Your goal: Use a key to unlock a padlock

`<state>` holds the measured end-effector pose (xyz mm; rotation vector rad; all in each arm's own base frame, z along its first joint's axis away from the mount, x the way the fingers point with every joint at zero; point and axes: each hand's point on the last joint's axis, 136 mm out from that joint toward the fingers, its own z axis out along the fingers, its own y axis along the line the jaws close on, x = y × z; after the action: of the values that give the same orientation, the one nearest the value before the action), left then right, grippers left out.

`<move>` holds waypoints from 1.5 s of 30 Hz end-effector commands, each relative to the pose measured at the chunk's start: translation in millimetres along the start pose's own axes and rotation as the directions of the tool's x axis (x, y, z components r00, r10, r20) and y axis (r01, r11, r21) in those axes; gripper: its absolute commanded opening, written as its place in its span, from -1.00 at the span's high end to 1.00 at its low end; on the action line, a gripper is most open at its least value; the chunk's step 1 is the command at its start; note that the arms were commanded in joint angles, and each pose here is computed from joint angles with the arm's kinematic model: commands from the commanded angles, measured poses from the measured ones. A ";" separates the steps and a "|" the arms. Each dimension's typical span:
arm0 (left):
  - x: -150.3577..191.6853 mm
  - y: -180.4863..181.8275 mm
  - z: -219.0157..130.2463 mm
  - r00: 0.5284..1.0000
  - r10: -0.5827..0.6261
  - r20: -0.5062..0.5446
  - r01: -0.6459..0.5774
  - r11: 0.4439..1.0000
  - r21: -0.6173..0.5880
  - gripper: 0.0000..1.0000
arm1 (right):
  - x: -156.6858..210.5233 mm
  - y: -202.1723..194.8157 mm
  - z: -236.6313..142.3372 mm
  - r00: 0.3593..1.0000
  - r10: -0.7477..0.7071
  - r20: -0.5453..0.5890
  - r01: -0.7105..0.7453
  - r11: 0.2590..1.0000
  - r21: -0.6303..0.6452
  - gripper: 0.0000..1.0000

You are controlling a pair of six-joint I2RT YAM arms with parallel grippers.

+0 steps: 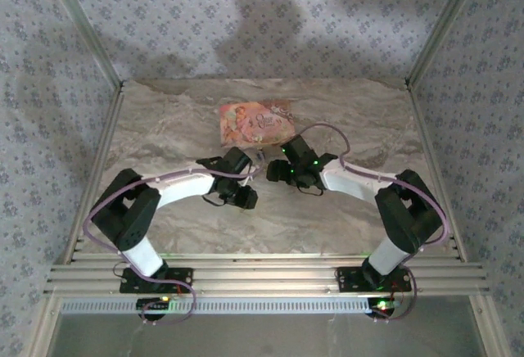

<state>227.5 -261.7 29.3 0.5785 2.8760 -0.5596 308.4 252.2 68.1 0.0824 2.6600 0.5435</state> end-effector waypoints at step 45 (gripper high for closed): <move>48.6 12.0 2.2 0.992 0.050 -0.112 -0.074 0.972 -0.222 0.28 | -4.2 -3.9 -18.8 1.000 -0.004 0.026 0.004 1.000 0.014 -0.57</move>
<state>217.3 -257.3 20.0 0.6560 2.8336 -0.2777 307.8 250.7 81.0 0.0734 2.6386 0.5522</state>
